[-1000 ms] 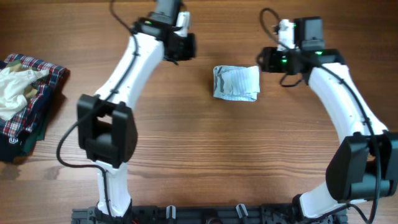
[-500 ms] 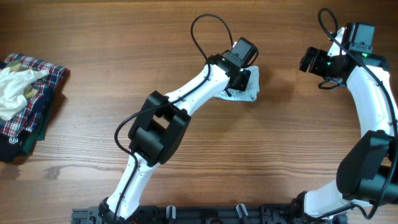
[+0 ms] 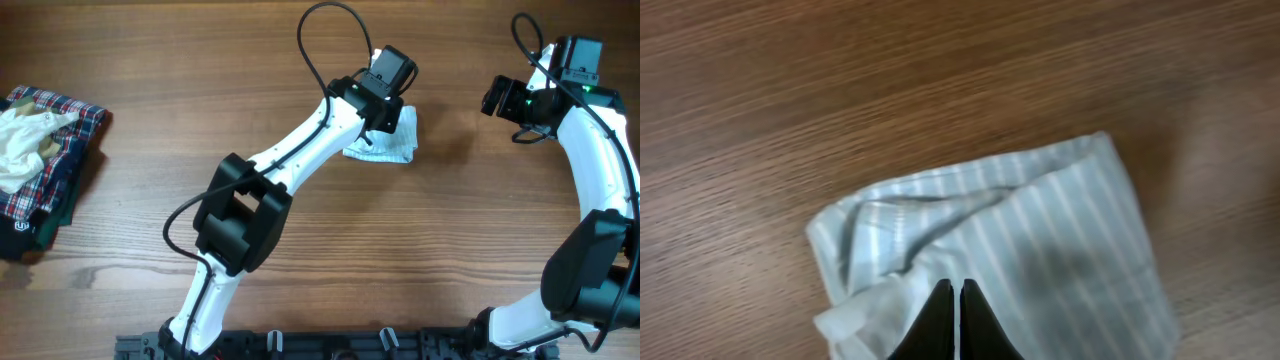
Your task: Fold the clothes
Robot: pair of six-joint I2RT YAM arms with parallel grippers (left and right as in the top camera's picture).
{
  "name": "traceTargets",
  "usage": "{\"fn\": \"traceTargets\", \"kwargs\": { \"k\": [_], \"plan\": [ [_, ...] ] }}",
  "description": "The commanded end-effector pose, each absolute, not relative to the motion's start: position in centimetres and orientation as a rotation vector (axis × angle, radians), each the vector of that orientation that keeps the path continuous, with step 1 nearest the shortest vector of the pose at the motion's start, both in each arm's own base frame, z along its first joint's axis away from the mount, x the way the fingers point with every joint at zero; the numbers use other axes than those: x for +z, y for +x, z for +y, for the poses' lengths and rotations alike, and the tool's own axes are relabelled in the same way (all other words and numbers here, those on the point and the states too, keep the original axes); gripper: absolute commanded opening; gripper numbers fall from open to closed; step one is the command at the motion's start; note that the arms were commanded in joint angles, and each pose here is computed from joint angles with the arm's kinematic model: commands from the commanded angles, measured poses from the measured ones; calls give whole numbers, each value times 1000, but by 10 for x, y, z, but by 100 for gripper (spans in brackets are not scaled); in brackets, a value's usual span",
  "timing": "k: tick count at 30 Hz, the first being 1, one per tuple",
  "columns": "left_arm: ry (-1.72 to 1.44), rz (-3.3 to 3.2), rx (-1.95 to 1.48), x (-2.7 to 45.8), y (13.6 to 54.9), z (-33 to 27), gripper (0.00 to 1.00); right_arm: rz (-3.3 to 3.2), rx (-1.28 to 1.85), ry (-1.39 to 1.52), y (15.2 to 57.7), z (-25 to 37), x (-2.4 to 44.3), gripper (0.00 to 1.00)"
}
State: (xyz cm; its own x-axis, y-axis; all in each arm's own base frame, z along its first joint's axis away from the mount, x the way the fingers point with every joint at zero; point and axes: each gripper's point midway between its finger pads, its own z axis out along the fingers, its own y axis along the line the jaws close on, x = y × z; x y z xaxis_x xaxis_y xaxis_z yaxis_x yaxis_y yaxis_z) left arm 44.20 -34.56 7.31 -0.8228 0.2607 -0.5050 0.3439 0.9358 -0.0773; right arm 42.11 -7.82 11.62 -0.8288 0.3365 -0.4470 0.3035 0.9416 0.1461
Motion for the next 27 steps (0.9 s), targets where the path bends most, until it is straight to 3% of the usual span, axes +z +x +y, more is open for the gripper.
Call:
{"fn": "traceTargets", "kwargs": {
  "k": [1, 6, 9, 15, 19, 27],
  "plan": [
    [363, 2618, -138, 60, 452, -320, 4, 2625, 80, 472, 418, -79, 112, 100],
    [349, 2722, -76, 7, 446, -308, 5, 2625, 80, 472, 418, -79, 112, 100],
    [350, 2725, -65, 3, 446, -307, 5, 2625, 80, 472, 418, -79, 112, 100],
    [231, 2483, 32, 104, 479, -291, 6, 2625, 80, 472, 418, -79, 112, 100],
    [320, 2556, -169, 108, 456, -318, 12, 2625, 80, 472, 418, -79, 112, 100],
    [383, 2757, -229, 47, 399, -328, 11, 2626, 79, 472, 418, -79, 112, 100]
  ]
}}
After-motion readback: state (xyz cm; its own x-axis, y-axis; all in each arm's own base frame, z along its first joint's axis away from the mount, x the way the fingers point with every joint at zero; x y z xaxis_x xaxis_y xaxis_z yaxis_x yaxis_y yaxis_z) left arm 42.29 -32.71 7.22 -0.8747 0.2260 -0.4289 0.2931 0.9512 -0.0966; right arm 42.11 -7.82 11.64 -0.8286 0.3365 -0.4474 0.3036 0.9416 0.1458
